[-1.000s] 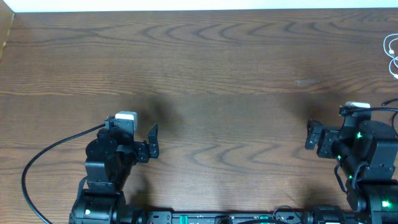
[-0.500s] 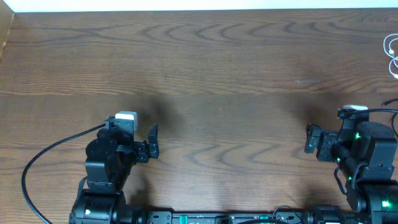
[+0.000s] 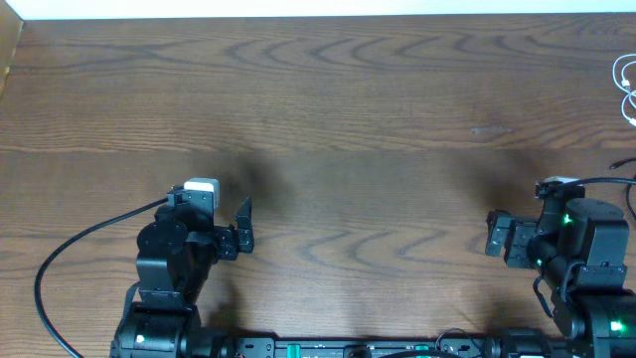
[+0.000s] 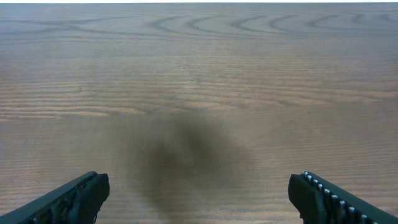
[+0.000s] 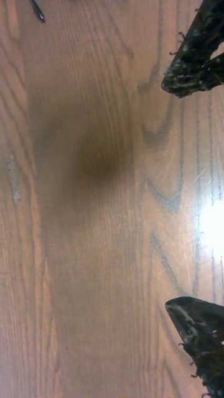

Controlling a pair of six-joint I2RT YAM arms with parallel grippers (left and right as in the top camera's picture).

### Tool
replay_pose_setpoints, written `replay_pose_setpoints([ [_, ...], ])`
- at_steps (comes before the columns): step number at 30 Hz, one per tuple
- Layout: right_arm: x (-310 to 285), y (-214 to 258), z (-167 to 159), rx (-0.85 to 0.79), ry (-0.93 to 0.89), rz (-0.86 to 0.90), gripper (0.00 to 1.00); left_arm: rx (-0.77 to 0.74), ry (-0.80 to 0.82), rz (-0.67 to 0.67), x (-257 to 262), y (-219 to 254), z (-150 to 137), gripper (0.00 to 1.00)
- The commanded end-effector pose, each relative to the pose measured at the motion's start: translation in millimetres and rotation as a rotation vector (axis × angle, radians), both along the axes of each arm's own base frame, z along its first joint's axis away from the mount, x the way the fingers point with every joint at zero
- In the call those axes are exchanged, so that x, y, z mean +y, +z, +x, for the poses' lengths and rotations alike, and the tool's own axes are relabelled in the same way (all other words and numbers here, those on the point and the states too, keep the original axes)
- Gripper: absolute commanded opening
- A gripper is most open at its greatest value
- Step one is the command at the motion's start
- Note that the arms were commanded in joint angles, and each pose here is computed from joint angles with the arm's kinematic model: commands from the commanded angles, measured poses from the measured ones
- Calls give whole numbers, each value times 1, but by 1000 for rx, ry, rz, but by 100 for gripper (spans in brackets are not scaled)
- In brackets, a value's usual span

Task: Untangle cables

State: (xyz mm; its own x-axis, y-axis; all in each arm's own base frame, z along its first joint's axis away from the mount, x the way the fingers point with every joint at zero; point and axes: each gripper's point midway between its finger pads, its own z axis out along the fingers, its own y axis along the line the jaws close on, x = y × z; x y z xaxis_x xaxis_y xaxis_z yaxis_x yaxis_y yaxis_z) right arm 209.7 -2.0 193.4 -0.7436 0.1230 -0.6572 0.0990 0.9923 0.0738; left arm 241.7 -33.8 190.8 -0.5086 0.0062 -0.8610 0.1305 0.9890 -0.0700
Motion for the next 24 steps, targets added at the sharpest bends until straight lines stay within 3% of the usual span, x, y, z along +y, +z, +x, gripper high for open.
replay_pose_setpoints([
  [1, 0, -2, -2, 8, -2, -3, 99, -23, 5, -3, 0, 9, 0, 98],
  [15, 0, -2, -2, 9, -2, -3, 99, -30, 5, -3, 1, 11, -2, 98],
  [24, 0, -2, -2, 9, -2, -3, 99, 38, 5, 3, 4, -5, -37, 98],
])
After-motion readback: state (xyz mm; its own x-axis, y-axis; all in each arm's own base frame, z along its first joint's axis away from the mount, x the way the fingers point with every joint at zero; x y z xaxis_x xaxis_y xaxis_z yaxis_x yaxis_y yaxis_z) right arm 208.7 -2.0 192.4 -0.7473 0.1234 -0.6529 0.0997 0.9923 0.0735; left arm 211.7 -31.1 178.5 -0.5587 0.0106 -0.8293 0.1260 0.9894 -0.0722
